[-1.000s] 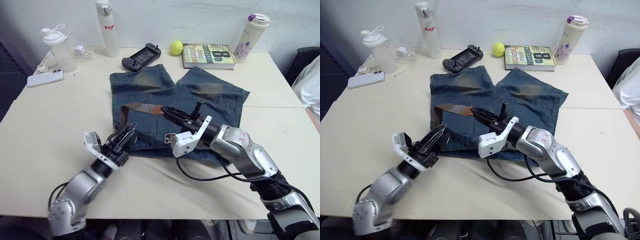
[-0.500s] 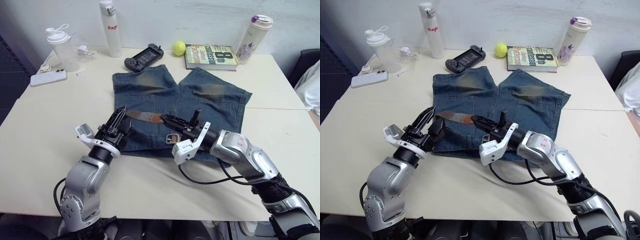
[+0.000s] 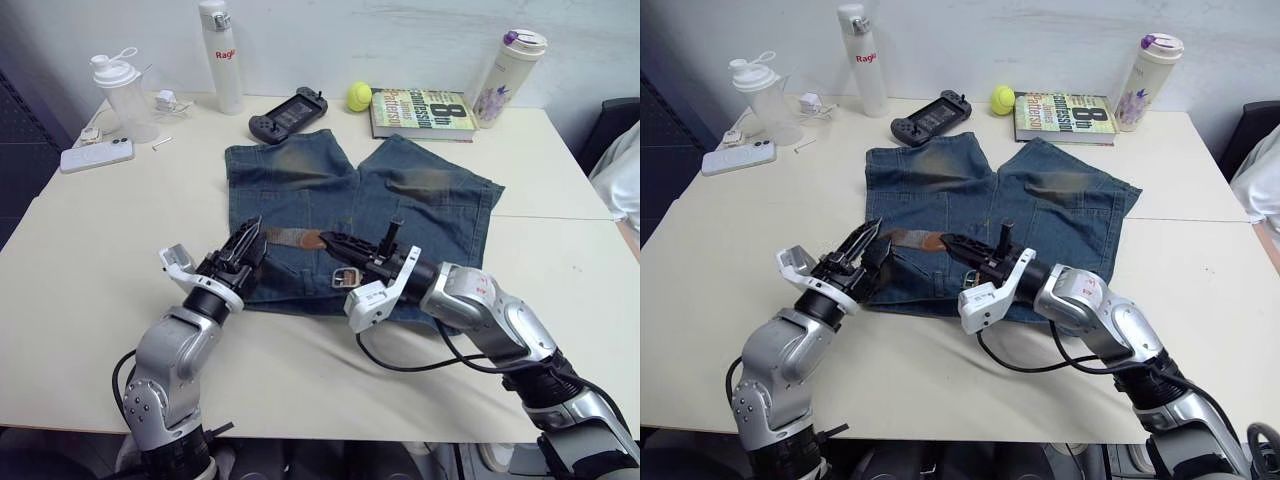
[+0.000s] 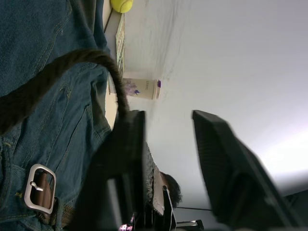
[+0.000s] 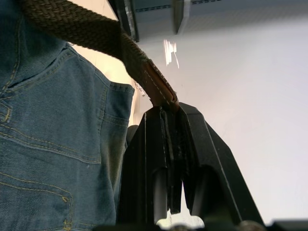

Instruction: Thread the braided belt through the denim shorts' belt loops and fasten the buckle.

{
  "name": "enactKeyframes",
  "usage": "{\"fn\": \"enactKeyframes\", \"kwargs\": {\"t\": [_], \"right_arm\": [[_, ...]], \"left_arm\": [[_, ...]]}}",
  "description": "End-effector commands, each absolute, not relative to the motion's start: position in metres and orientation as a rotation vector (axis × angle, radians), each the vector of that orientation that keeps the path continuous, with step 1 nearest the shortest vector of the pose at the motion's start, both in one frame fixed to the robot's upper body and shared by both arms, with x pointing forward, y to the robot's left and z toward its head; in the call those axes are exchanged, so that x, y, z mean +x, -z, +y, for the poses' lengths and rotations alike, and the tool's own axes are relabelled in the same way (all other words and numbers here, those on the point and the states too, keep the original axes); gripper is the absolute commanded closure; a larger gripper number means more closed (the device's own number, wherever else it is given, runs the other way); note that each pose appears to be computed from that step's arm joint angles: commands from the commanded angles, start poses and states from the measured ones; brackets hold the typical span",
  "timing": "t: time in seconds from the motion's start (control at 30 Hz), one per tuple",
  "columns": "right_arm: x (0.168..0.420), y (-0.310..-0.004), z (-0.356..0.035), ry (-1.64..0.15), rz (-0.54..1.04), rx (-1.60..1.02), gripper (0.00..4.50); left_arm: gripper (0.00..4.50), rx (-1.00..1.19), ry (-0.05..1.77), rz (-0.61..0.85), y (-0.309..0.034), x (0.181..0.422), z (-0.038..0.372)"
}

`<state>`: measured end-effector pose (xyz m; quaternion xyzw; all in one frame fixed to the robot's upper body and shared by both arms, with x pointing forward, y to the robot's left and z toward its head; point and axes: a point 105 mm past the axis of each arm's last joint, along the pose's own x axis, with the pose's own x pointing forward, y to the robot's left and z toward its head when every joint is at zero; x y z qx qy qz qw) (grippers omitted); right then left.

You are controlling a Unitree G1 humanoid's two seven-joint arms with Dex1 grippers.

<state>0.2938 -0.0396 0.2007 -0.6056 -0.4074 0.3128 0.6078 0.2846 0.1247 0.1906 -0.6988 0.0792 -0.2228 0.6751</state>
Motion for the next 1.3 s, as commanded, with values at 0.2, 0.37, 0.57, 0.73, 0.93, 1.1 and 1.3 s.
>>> {"fn": "enactKeyframes", "kwargs": {"t": [0.2,0.37,0.57,0.73,0.93,1.1,1.3], "right_arm": [[0.283,-0.217,-0.038,-0.694,-1.007,-1.372,4.50],[0.286,-0.214,-0.041,-0.697,-0.951,-1.352,4.50],[0.286,-0.215,-0.043,-0.694,-0.937,-1.347,4.50],[0.287,-0.213,-0.044,-0.695,-0.929,-1.357,4.50],[0.287,-0.213,-0.044,-0.697,-0.923,-1.357,4.50],[0.287,-0.214,-0.044,-0.697,-0.920,-1.358,4.50],[0.287,-0.215,-0.045,-0.697,-0.920,-1.363,4.50]], "left_arm": [[4.45,-1.560,0.598,0.166,-0.199,0.285,0.118],[4.45,-1.569,0.625,0.142,-0.206,0.287,0.117],[4.45,-1.549,0.649,0.142,-0.206,0.285,0.116],[4.45,-1.422,0.675,0.207,-0.192,0.277,0.117],[1.79,-1.389,0.669,0.257,-0.177,0.273,0.121],[0.35,-1.398,0.643,0.331,-0.161,0.278,0.120],[0.35,-1.417,0.683,0.368,-0.157,0.283,0.113]]}}
